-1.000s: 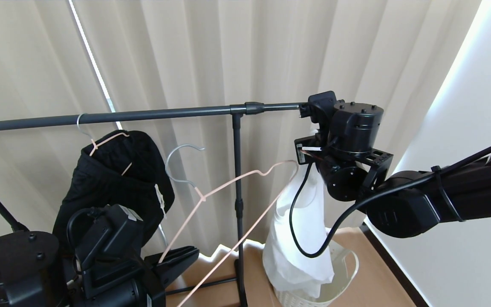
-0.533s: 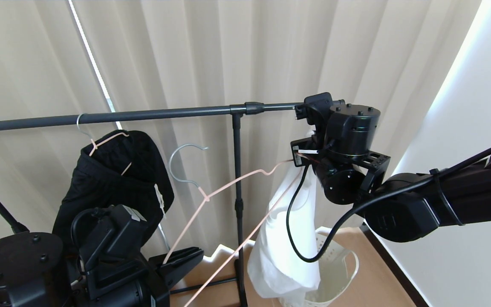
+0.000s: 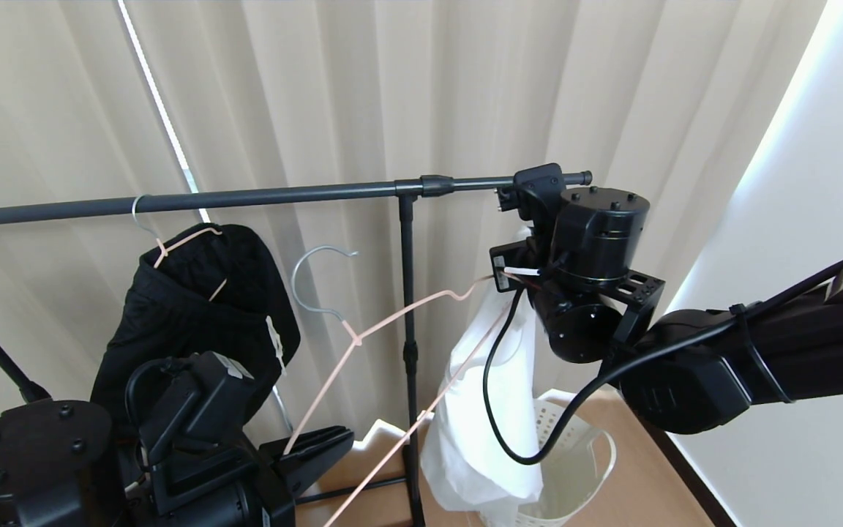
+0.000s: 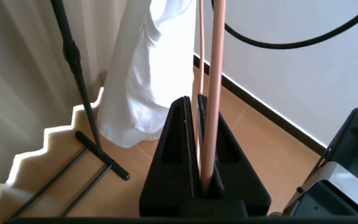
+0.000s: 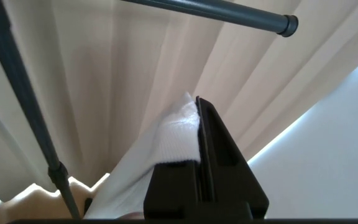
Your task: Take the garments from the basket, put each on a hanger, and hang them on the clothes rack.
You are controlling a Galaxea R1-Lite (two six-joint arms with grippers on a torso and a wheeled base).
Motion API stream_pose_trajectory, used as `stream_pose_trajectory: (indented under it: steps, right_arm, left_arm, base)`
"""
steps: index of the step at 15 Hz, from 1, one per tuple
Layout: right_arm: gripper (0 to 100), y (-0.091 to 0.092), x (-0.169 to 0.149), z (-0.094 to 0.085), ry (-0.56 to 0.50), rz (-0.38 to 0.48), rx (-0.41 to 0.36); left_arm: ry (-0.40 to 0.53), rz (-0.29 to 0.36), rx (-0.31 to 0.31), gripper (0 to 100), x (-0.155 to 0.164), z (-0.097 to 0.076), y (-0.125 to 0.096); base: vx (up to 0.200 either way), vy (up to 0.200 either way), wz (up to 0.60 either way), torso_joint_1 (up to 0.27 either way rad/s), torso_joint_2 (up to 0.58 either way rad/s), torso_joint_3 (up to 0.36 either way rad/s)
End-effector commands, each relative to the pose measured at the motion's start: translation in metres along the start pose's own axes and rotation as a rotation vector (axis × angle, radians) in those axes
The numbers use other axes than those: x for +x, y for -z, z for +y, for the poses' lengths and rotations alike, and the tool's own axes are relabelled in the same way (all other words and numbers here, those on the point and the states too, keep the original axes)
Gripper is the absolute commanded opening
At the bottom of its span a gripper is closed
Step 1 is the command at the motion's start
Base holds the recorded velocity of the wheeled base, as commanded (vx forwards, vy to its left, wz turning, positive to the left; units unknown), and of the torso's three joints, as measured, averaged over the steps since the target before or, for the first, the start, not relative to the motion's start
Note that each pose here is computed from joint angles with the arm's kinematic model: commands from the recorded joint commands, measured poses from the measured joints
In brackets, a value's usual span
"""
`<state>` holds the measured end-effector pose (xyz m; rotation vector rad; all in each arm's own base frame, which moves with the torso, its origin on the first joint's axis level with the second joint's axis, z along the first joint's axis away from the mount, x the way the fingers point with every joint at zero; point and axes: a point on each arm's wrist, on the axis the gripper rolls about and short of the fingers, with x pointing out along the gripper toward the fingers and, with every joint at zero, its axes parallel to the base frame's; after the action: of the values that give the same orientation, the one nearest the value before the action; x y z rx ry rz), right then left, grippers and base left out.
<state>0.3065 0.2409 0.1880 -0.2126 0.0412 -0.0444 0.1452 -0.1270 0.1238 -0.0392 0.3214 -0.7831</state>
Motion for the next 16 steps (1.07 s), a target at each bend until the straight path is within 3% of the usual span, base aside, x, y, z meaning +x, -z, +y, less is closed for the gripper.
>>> stream_pose_trajectory:
  steps: [1, 13, 16]
  right_arm:
    - [0, 0.003, -0.003, 0.004, -0.009, 0.005, -0.007]
    - [0, 0.004, -0.017, 0.014, 0.002, 0.015, -0.021]
    - [0, -0.001, -0.035, 0.020, -0.043, 0.003, -0.021]
  left_arm:
    - [0.001, 0.000, -0.002, 0, 0.000, 0.000, 0.000]
    - [0.001, -0.032, 0.004, 0, 0.010, 0.000, 0.000]
    - [-0.001, -0.037, 0.006, 0, 0.010, 0.000, -0.002]
  base:
    - [0.000, 0.000, 0.00, 0.000, 0.00, 0.000]
    - [0.000, 0.000, 0.00, 0.000, 0.00, 0.000]
    - [0.000, 0.000, 0.00, 0.000, 0.00, 0.000]
